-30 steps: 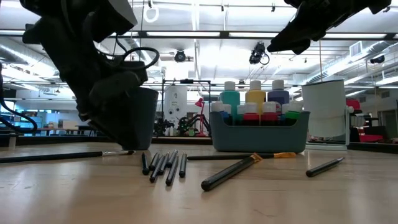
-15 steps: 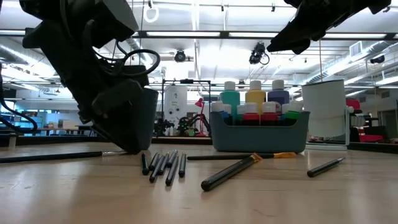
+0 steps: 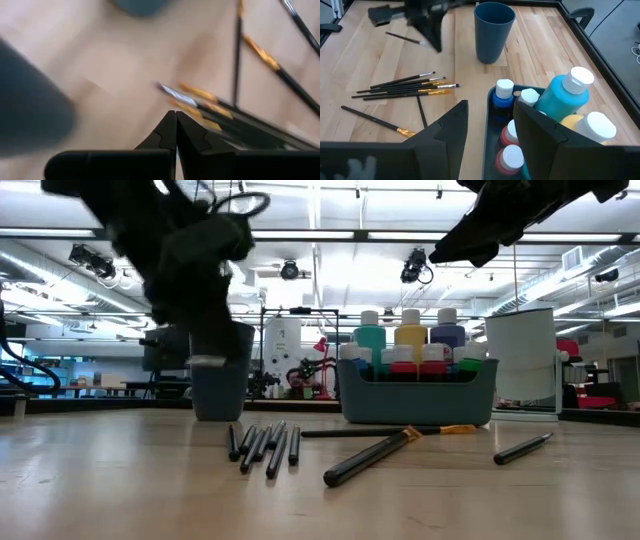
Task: Pick & Place Paint Supplies
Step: Put the silver paintbrush into the blue cup
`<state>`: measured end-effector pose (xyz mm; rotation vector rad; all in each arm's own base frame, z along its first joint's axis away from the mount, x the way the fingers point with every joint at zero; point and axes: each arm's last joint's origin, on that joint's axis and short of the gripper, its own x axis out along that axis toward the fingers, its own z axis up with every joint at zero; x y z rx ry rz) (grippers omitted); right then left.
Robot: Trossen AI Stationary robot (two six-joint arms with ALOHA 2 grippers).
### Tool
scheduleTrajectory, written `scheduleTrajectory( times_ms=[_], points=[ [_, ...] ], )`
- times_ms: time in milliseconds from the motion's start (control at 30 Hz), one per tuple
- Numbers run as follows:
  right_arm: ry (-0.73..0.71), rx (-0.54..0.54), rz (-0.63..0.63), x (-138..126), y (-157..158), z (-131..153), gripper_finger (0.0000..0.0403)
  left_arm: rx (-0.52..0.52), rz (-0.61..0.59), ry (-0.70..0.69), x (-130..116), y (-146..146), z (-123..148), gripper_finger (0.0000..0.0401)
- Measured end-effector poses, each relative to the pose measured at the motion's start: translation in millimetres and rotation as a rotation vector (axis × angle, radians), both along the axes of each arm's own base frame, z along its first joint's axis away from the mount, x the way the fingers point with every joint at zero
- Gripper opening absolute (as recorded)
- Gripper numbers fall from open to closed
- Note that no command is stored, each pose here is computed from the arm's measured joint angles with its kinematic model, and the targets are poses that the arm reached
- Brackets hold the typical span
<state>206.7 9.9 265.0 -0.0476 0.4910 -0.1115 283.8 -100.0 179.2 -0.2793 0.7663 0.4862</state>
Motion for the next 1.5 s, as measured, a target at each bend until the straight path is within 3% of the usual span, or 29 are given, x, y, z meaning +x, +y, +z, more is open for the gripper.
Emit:
scheduleTrajectory(
  times_ms=[167,333,567,933,1167,1367,1500],
  points=[
    [-0.002,0.001,0.0,0,0,0,0.0162,0.2,0.052,-0.183,-4,5,61,0.0004],
    [-0.015,0.001,0.0,1,0,1,0.0162,0.432,0.226,-0.335,-17,16,105,0.0002],
    [-0.023,0.002,0.0,1,0,2,0.0162,0.702,0.478,-0.334,-24,34,114,0.0002],
    [-0.021,0.002,0.0,1,0,2,0.0162,0.82,0.656,-0.196,-1,77,82,0.0001],
    [-0.019,-0.011,0.006,1,0,2,0.0162,0.791,0.657,-0.183,8,83,66,0.0001],
    [-0.016,-0.018,0.01,1,0,1,0.0162,0.685,0.622,-0.204,19,79,43,0.0006],
    [-0.015,-0.018,0.01,1,0,1,0.0162,0.674,0.62,-0.183,22,79,28,0.0007]
  ],
)
